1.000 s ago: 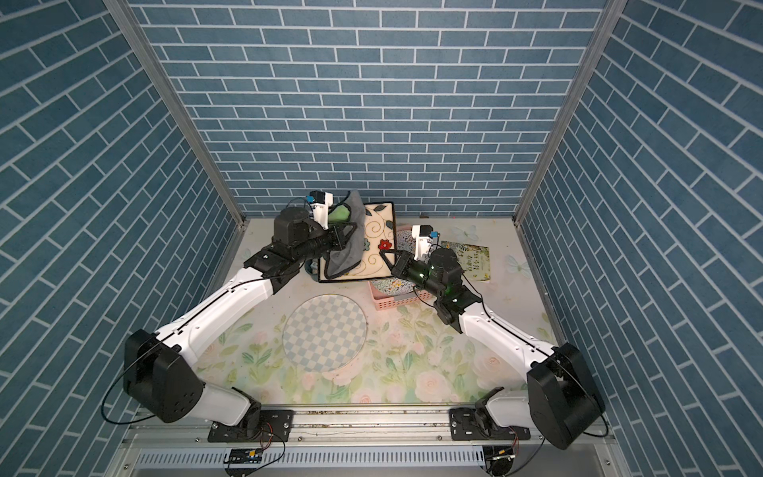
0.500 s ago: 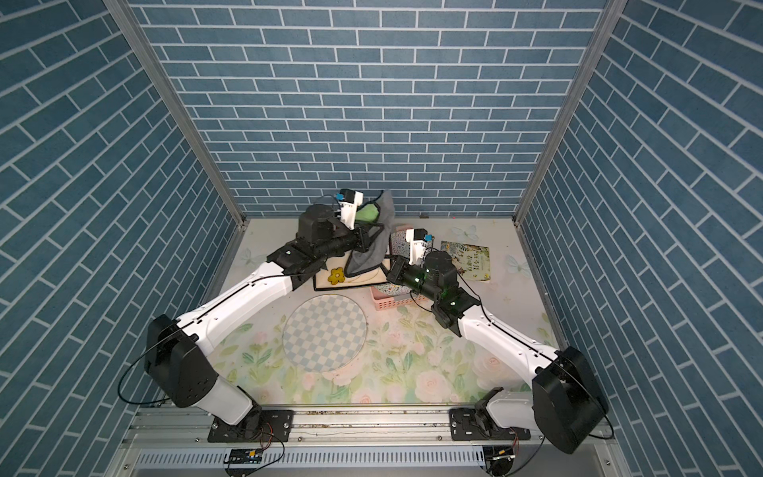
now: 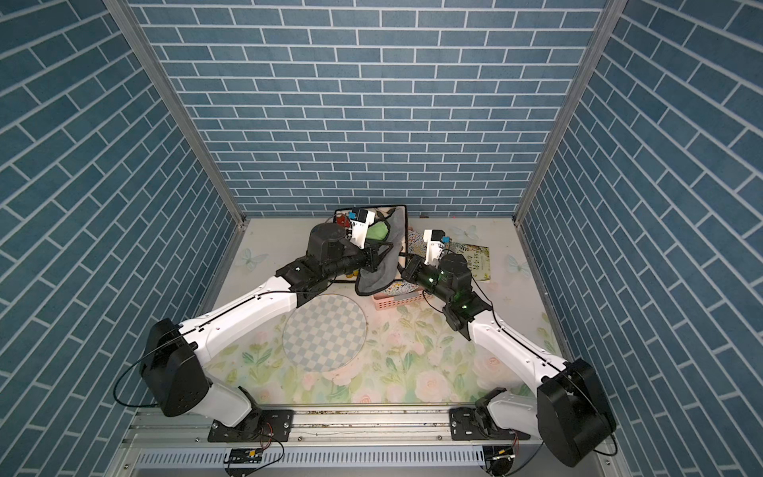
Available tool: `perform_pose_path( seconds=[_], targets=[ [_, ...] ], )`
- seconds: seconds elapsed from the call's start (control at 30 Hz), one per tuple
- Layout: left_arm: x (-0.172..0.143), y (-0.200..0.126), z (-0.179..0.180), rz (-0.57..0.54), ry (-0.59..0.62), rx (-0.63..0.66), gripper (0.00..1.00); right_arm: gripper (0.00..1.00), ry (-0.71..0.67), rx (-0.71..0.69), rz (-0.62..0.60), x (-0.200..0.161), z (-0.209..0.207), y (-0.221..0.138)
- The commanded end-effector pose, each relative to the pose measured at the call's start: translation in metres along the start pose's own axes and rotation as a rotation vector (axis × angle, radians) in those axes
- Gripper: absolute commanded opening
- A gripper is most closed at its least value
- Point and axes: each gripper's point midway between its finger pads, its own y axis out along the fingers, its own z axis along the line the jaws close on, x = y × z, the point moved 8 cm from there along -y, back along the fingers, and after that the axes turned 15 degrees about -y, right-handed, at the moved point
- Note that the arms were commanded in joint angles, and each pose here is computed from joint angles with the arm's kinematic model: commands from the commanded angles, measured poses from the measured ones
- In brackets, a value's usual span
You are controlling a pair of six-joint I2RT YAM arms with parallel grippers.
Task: Wipe the wet plate dry
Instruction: Wipe the plate with towel.
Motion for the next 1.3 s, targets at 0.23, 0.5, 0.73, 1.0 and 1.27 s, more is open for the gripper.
perform_pose_path(
  seconds=[0.23,0.5,0.73,1.0,1.27],
  targets=[
    [0.006,-0.020,0.053,0.027,-0.075,0.244,0.00,0.00,-0.234,0.404,-0.480,0.090,0.101,-0.054],
    [0.041,-0.067,0.061,-0.126,-0.232,0.134,0.00,0.00,-0.205,0.454,-0.487,0.094,0.096,-0.059],
    [0.109,-0.168,0.024,-0.296,-0.445,-0.448,0.00,0.00,-0.140,0.494,-0.646,0.122,0.085,-0.109],
    [0.118,-0.190,-0.058,-0.159,-0.523,-1.059,0.00,0.00,-0.109,0.743,-0.558,0.125,0.108,-0.079],
    [0.126,-0.182,-0.086,-0.123,-0.565,-1.213,0.00,0.00,-0.067,0.870,-0.415,0.093,0.130,-0.036]
  ],
)
